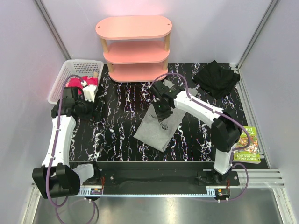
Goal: Fold and stack the t-shirts
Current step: Fold the tshirt
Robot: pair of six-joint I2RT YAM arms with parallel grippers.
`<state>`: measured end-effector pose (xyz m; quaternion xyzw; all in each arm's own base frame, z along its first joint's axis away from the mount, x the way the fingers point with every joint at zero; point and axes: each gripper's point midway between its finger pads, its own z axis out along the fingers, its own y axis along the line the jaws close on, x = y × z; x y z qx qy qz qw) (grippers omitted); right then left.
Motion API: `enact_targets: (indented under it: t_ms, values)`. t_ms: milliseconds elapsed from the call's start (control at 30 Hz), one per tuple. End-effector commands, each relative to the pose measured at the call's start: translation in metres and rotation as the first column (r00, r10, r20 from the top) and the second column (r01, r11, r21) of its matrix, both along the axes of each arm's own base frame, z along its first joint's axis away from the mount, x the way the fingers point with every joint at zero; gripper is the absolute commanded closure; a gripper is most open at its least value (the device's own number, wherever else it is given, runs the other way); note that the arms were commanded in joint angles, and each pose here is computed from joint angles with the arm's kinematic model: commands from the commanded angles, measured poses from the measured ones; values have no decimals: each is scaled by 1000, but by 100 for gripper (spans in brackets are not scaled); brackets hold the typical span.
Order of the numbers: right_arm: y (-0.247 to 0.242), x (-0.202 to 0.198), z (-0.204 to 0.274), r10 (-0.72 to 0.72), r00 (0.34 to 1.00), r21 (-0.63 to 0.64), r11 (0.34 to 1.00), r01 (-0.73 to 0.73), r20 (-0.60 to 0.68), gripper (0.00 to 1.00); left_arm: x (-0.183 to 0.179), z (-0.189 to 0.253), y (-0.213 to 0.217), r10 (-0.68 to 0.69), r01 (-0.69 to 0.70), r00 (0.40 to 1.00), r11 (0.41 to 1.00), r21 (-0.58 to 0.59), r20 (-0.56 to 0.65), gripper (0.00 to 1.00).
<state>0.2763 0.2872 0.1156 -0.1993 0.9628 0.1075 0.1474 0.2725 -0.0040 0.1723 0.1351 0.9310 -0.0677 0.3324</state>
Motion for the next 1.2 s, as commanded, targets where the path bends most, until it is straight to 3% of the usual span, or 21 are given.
enact_targets:
  t_ms: [0,233,333,433,500,600,700,800,933,1067,1167]
  values:
    - [0,28,-8,-4,1000,24,1000,3,23,100,10,12,-3,-26,26,998,1000,-11,58,1]
    - [-9,51,-29,-51,999,10,999,51,-9,100,7,9,-5,-38,39,998,999,-12,49,1]
    - [-15,57,-41,-74,997,-22,997,74,-11,95,5,8,-6,-44,45,998,999,-20,47,1]
    - [-17,66,-45,-88,996,-40,995,89,3,74,3,6,-8,-50,51,998,998,-29,40,1]
    - [-22,74,-41,-110,993,-56,992,112,37,55,1,3,-9,-57,58,998,998,-32,30,1]
    - [-31,94,-23,-150,980,-81,984,162,130,41,-2,1,-11,-68,69,997,997,-36,20,1]
    - [-52,116,5,-203,941,-146,958,249,272,37,-5,-2,-11,-69,69,998,997,-37,12,1]
    - [-72,127,35,-240,893,-194,924,331,380,39,-6,1,-12,-73,73,997,996,-41,17,1]
    - [-69,104,68,-192,877,-199,932,304,439,43,-7,1,-12,-71,72,997,997,-42,15,1]
    - [-14,31,59,11,920,-206,976,77,393,44,-7,1,-12,-68,69,998,997,-45,14,1]
    - [3,-16,32,160,917,-305,951,-45,365,42,-6,2,-12,-64,65,998,997,-42,14,1]
